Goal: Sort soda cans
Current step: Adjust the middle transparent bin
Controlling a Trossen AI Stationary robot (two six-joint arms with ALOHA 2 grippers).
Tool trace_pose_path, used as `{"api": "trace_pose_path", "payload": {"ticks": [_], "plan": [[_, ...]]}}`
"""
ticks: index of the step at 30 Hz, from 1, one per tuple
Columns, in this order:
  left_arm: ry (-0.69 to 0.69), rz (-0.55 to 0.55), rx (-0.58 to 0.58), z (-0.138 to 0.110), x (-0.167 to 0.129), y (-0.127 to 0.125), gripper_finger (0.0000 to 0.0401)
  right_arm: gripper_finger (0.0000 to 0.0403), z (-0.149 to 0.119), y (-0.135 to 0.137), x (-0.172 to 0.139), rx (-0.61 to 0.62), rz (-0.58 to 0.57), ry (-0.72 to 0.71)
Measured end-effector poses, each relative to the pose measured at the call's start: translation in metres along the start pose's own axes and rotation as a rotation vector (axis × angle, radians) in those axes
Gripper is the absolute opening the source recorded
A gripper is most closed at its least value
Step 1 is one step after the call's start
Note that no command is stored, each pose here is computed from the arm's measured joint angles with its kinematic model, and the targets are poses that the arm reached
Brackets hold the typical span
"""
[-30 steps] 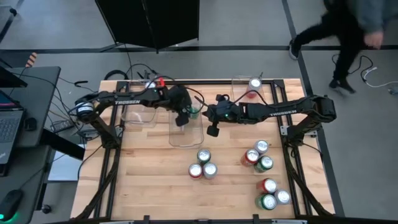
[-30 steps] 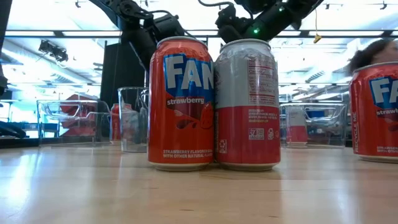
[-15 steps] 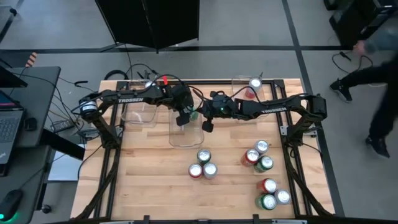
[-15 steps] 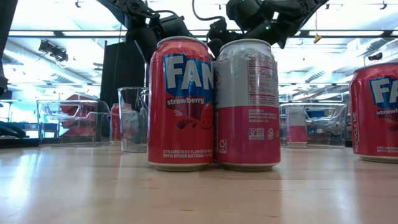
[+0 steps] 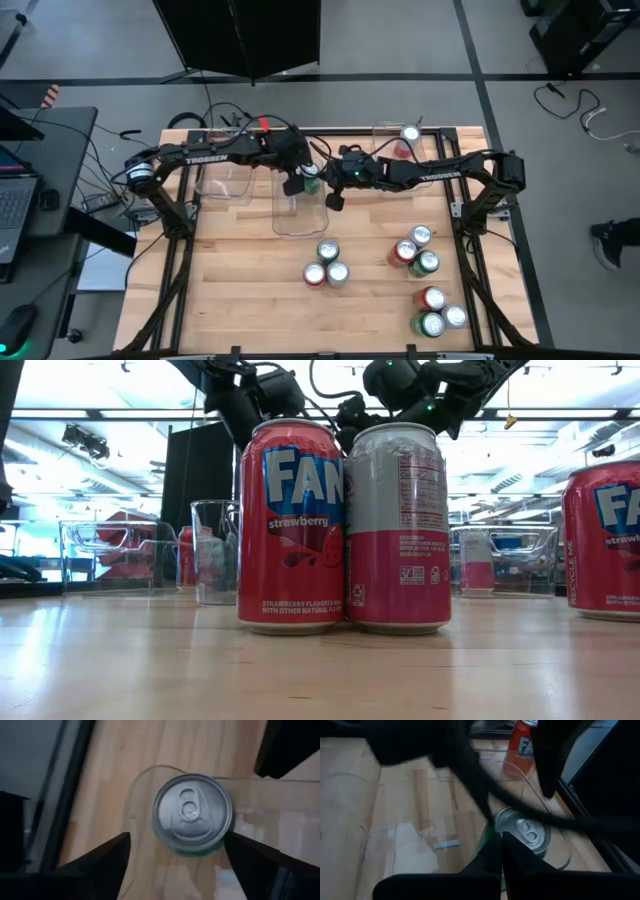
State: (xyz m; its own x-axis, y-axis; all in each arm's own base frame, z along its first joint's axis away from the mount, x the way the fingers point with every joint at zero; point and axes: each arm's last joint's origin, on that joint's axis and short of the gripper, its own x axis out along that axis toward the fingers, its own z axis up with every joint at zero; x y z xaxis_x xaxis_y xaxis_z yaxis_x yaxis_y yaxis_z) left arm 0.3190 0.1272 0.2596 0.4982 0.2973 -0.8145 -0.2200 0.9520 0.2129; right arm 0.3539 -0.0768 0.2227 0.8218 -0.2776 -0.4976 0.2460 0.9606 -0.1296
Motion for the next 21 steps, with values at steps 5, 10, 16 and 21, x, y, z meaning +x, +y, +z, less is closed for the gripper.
{"api": "trace_pose_path", "payload": {"ticks": [5,10,16,21], "plan": [[-0.053,-0.016,0.022,-0.002,-0.023,-0.001,0.023,0.0,0.003,-0.001,-0.008,-0.011,0.0,0.003],[-0.126,-0.196,0.049,-0.016,-0.049,-0.01,0.0116,0.0,0.005,-0.001,-0.014,-0.021,0.005,0.016],[-0.156,-0.498,0.146,-0.036,-0.068,-0.053,0.0017,0.0,0.003,0.004,-0.016,-0.032,0.018,0.045],[-0.108,-0.588,0.277,-0.05,-0.068,-0.102,0.0009,0.0,0.003,0.009,-0.017,-0.039,0.03,0.044]]}}
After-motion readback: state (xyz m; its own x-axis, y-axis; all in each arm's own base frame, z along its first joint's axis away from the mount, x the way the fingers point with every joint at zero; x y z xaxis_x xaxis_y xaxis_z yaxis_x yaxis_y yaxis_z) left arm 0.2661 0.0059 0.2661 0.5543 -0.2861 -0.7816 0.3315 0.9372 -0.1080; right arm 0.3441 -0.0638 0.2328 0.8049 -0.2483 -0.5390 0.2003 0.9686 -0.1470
